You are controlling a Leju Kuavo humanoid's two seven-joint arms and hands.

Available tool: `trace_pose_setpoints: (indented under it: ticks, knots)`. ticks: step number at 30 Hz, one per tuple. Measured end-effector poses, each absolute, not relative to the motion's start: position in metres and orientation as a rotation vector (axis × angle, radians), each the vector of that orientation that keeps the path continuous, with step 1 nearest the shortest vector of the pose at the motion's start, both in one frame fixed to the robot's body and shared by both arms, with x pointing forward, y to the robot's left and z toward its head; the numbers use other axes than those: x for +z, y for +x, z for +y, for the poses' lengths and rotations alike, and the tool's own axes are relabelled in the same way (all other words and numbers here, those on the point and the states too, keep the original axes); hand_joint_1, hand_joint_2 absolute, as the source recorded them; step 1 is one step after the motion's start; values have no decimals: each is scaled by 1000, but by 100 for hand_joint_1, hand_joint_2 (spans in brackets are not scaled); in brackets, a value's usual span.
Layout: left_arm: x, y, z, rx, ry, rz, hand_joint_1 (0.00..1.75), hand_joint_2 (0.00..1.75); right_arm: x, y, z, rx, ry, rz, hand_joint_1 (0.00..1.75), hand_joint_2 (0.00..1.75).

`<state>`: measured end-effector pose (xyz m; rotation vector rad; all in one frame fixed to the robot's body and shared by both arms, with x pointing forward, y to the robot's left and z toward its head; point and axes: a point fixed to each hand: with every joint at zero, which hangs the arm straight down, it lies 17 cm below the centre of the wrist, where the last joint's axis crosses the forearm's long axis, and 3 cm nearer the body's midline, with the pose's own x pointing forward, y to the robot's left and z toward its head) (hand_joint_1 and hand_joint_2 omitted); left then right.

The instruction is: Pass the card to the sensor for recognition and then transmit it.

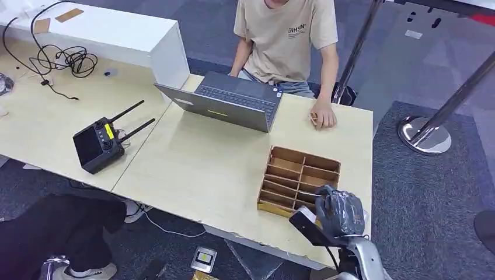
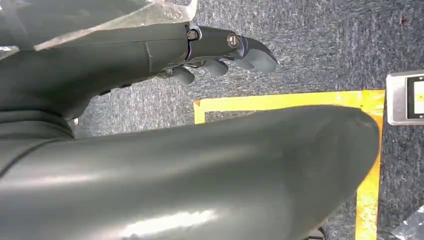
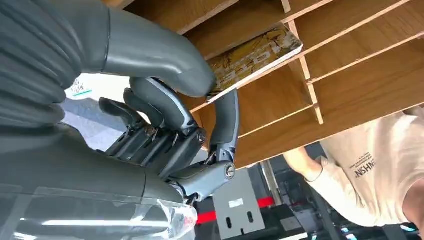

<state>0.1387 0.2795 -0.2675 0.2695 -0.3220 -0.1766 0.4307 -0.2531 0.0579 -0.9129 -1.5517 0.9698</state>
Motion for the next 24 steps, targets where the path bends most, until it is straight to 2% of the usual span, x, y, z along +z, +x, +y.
trace_pose_setpoints:
  ticks: [9, 24]
  knots:
    - [-267, 139, 280, -182, 271, -324, 0, 0, 79, 439, -259, 842, -878, -1623, 175, 175]
    - [-266, 144, 274, -207, 275, -333, 0, 0, 185, 480, -250, 638, -867, -1868, 175, 175]
